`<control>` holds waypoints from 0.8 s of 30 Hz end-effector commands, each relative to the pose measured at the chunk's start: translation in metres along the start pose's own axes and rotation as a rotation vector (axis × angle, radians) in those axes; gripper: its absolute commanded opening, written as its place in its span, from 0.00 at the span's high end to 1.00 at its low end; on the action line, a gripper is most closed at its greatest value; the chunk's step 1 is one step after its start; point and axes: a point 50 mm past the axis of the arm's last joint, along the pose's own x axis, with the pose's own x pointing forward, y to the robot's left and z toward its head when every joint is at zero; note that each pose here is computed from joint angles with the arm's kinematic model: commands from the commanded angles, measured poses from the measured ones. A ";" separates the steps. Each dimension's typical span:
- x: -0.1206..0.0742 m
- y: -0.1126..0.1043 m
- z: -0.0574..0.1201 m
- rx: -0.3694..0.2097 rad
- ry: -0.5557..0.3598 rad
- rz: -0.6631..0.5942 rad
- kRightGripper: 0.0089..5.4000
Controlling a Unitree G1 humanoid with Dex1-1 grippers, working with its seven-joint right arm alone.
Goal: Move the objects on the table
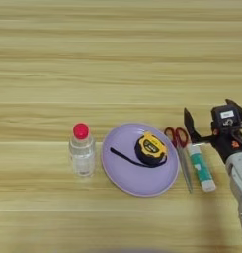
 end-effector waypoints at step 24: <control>0.011 -0.007 -0.037 -0.079 0.159 -0.012 0.00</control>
